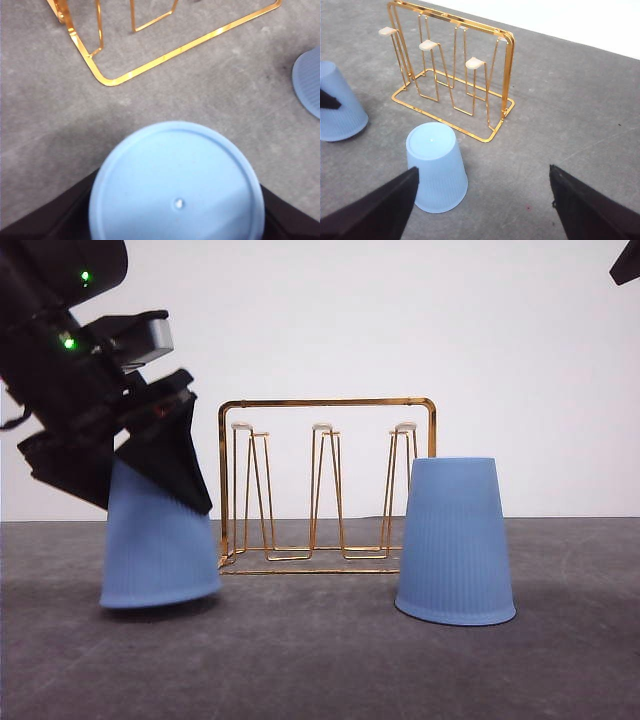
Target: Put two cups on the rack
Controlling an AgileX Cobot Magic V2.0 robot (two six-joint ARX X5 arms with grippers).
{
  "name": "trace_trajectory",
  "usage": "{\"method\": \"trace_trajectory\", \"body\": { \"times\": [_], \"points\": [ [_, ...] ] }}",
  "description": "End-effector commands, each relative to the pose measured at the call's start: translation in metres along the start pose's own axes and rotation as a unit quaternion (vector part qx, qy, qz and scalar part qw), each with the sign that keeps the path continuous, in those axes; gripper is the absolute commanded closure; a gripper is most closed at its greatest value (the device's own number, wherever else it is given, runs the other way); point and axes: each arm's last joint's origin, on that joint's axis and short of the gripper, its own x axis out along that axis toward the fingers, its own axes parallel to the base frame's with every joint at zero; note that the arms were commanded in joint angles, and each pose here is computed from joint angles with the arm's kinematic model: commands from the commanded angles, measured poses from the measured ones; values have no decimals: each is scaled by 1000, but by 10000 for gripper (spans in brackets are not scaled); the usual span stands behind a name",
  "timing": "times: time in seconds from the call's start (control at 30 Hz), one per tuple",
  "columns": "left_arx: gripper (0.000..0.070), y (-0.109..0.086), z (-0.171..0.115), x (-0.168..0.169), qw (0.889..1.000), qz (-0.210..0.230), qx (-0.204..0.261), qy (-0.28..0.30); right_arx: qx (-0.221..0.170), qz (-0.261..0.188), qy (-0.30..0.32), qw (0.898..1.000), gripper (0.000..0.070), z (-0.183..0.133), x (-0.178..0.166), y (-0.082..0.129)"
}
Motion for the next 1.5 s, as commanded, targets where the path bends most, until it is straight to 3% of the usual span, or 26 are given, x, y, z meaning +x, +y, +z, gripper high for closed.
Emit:
{"method": "trace_trajectory", "body": {
  "times": [0.0,0.3,0.6,0.83,1.17,1.47],
  "points": [
    [367,-3,17,-6,1000,-2,5,-18,-5,-1,-9,1000,170,4,-1,0],
    [366,-11,71,-58,1000,0,5,-20,-6,-1,-9,1000,170,4,-1,0],
    [366,-15,117,-96,990,43,5,-136,-6,-1,-9,1000,170,4,-1,0],
    [365,-10,120,-69,992,47,-7,-117,-6,-1,-9,1000,170,4,-1,0],
    [361,3,117,4,997,48,-16,-56,-6,-1,-9,1000,170,4,-1,0],
    [318,9,108,40,999,47,-21,-14,-6,-1,-9,1000,170,4,-1,0]
  ]
}}
